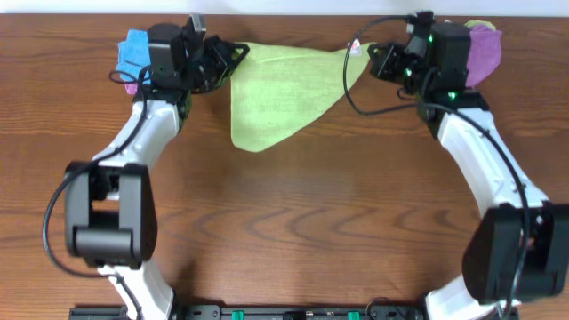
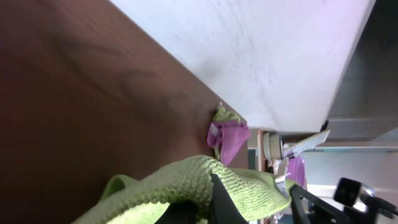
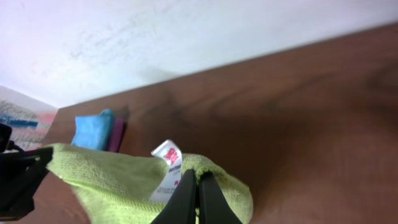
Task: Fold the cloth
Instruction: 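Lift the cloth and pull it toward the far side, stretching it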
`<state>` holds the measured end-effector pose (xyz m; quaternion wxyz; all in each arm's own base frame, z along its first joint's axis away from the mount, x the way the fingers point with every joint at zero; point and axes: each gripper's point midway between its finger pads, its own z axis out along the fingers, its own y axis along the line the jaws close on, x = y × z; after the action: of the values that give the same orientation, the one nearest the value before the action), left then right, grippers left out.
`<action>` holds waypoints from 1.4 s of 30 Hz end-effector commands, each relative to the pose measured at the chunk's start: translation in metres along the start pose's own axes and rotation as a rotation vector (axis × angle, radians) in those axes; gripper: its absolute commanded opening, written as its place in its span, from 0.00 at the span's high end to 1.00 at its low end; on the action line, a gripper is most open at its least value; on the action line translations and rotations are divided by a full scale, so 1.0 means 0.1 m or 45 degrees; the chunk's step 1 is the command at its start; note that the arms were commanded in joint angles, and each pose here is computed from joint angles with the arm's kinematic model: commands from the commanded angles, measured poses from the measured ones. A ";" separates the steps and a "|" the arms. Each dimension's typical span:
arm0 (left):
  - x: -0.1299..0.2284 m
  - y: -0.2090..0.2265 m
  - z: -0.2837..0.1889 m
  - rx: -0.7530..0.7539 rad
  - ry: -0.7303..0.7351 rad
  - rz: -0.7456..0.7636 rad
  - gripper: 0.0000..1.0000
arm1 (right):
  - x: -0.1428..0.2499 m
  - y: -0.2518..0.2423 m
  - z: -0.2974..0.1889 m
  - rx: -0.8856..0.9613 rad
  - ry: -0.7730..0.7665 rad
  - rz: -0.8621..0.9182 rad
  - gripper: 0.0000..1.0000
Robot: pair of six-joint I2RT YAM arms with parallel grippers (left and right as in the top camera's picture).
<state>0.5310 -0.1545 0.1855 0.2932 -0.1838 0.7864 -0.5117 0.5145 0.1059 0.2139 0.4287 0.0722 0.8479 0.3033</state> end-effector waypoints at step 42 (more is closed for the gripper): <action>0.18 -0.50 -0.03 0.258 0.412 0.137 0.94 | -0.04 0.17 -0.36 0.107 0.254 -0.266 0.99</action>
<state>0.5250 -0.1808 0.2144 0.2093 -0.0741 0.7829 -0.5812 0.4937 0.0998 0.2248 0.3515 0.0024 0.9061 0.2354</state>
